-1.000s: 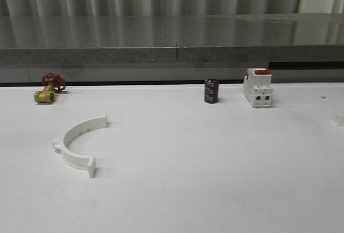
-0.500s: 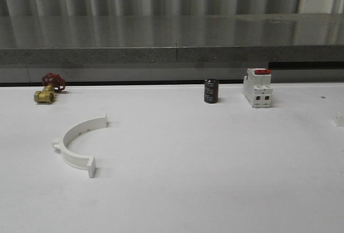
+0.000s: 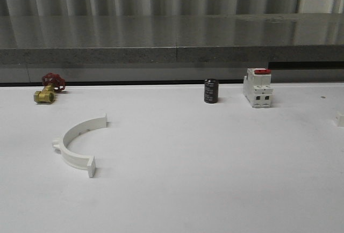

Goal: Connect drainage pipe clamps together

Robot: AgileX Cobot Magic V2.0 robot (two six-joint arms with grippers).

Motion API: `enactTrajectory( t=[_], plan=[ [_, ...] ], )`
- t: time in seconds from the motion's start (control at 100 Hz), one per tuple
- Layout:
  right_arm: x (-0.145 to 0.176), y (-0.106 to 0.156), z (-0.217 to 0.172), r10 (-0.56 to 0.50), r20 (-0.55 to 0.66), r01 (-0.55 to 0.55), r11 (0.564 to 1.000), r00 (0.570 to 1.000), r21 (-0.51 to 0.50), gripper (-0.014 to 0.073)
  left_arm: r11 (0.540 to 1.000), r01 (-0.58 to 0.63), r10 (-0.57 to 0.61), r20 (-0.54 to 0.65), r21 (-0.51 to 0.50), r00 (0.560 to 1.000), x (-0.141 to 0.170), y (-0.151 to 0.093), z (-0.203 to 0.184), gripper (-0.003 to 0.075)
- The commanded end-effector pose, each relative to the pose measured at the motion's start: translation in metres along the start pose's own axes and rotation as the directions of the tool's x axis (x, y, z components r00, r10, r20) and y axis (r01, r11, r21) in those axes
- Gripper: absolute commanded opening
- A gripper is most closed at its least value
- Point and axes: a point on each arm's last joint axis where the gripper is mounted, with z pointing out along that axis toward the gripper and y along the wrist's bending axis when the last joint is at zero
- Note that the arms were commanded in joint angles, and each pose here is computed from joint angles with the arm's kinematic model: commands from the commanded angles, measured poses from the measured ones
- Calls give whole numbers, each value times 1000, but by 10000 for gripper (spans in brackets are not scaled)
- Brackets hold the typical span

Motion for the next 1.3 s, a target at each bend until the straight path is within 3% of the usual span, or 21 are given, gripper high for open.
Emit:
enactTrajectory(
  t=[0.0,0.13,0.36,0.62,1.04,1.16,1.29],
  plan=[
    [-21,1,5,66,-10,-66,998,998,9,530,1000,2,-2,93,8,996,-14,-1,-1,-21],
    [-33,2,33,85,-169,-78,996,982,45,530,1000,2,-2,93,8,996,-14,-1,-1,-21],
    [-51,-17,82,188,-284,-165,981,940,102,530,1000,2,-2,93,8,996,-14,-1,-1,-21],
    [-55,-34,138,229,-365,-194,972,902,131,530,1000,2,-2,93,8,996,-14,-1,-1,-21],
    [-57,-37,194,232,-389,-193,972,892,137,525,1000,2,-2,93,8,996,-14,-1,-1,-21],
    [-55,-37,196,232,-402,-192,972,886,139,407,1000,2,-2,93,8,996,-14,-1,-1,-21],
    [-54,-37,196,233,-406,-191,971,884,140,188,1000,2,-2,93,8,996,-14,-1,-1,-21]
  ],
)
